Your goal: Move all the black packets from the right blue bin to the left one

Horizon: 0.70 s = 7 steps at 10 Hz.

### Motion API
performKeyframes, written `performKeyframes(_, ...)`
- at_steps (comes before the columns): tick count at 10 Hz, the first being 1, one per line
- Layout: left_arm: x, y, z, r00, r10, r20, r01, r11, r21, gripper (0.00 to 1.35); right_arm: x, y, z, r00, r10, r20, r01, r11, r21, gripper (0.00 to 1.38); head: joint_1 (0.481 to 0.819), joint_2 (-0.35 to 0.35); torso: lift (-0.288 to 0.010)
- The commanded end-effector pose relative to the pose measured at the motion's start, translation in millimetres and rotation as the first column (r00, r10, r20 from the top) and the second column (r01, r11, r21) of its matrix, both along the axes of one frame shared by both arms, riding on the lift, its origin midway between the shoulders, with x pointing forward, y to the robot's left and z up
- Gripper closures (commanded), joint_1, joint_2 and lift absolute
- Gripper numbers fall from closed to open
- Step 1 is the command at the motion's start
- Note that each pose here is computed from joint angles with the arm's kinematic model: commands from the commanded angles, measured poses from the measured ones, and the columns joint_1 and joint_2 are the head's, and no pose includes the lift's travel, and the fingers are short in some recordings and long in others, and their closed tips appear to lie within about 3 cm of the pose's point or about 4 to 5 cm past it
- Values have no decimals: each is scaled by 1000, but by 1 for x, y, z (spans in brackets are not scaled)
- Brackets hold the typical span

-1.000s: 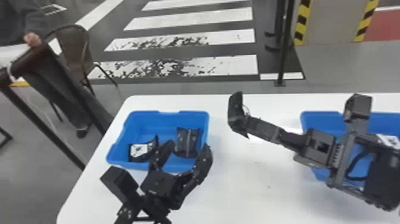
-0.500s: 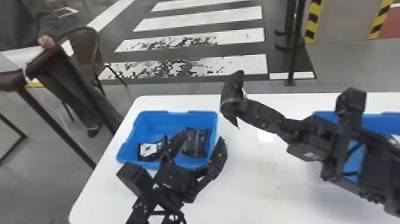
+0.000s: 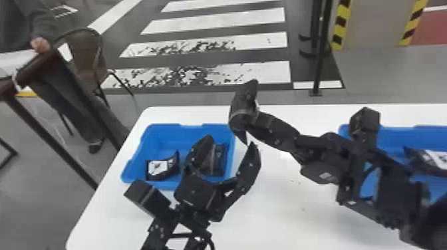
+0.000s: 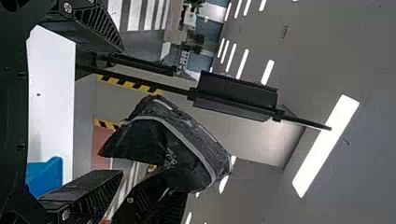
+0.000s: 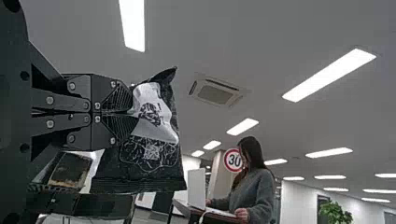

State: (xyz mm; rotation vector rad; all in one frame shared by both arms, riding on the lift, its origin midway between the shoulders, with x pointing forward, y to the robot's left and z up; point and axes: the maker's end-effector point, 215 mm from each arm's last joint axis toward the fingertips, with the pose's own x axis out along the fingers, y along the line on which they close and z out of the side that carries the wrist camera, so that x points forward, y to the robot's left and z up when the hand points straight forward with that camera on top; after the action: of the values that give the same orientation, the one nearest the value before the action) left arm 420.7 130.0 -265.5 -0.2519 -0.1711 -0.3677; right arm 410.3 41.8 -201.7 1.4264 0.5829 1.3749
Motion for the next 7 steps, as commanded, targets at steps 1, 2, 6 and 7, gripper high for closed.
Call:
performKeyframes(1, 0, -1, 1, 1000, 1, 5, -1, 1000, 6, 107, -10, 10, -2, 999, 32, -21, -32, 999, 15, 1159, 695, 230, -140)
performKeyframes(2, 0, -2, 0, 1000, 0, 4, 0, 1000, 20, 107, -16, 16, -4, 998, 51, -29, -51, 999, 14, 1159, 695, 234, -140)
performKeyframes(6, -7, 15, 18, 997, 76, 18, -78, 986, 145, 1004, -24, 20, -12, 996, 69, -52, -68, 998, 13, 1159, 695, 268, -140)
performKeyframes(7, -11, 22, 22, 994, 105, 11, -106, 983, 152, 1171, -24, 20, -12, 997, 65, -52, -64, 998, 15, 1159, 695, 279, -140)
